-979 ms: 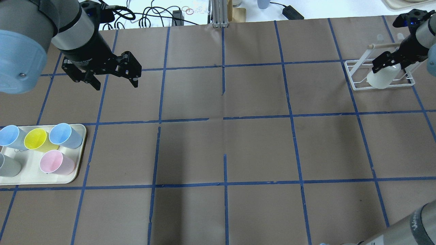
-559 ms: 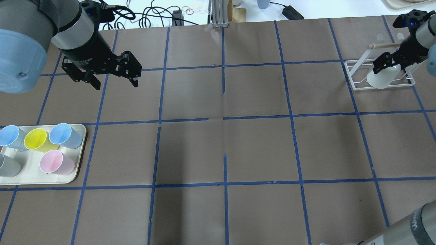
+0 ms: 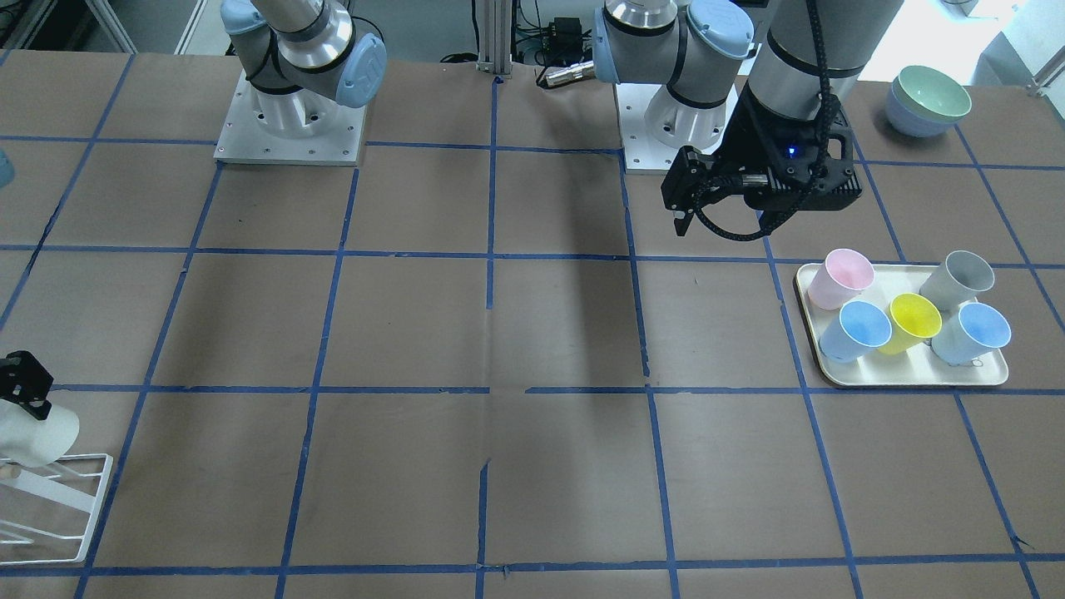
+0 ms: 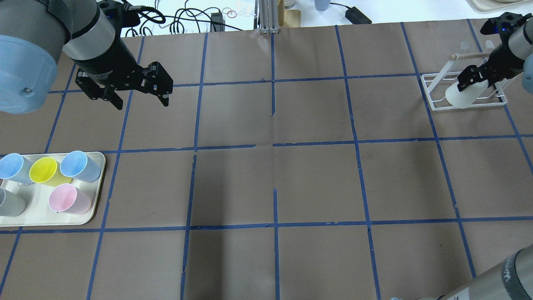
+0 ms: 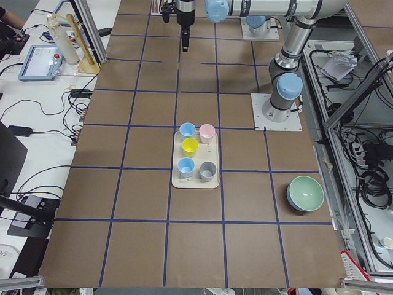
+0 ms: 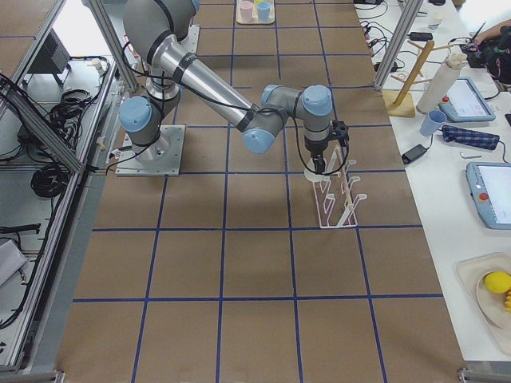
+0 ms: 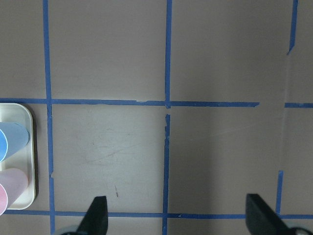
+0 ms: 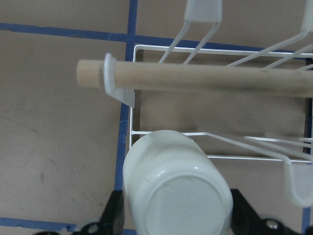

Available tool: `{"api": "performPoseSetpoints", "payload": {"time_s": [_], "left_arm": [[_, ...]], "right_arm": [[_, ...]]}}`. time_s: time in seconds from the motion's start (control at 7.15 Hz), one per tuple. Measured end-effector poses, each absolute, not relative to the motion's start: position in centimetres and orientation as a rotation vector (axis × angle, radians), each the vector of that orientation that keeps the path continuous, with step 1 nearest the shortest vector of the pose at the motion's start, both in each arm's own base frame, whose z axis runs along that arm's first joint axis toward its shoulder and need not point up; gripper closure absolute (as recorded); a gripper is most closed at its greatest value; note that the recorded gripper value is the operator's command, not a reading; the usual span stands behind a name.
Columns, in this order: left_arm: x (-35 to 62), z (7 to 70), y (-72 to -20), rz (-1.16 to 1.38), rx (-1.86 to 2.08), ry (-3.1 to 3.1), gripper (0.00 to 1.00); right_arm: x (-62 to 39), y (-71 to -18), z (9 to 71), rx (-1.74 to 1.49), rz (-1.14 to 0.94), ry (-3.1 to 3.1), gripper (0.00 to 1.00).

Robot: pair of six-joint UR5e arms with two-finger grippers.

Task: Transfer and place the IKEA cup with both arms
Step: 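Lower the right gripper and close it on the white cup, then lift the white cup off the rack with the right gripper while the left gripper rises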

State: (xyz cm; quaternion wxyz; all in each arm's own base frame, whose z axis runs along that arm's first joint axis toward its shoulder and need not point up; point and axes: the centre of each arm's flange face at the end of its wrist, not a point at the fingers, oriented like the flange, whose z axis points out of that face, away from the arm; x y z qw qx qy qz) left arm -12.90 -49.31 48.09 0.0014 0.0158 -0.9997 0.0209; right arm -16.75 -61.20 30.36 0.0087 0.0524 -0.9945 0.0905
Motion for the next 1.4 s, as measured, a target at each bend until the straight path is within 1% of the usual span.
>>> {"api": "performPoseSetpoints", "payload": {"time_s": [0.28, 0.7, 1.12, 1.4], "left_arm": [[-12.9, 48.1, -49.3, 0.065, 0.05, -3.138, 0.0], [-12.9, 48.0, -49.3, 0.063, 0.05, -3.138, 0.0], [-12.9, 47.8, -49.1, 0.057, 0.034, -3.134, 0.0], [-12.0, 47.7, -49.1, 0.034, -0.066, -3.116, 0.0]], "right_arm": [[-16.8, -61.2, 30.4, 0.164, 0.281, -3.105, 0.84], [-16.8, -61.1, 31.1, 0.159, 0.291, -3.094, 0.87], [-17.3, -61.6, 33.5, 0.159, 0.321, -3.051, 0.87], [-17.1, -61.1, 35.3, 0.159, 0.312, -3.039, 0.88]]}}
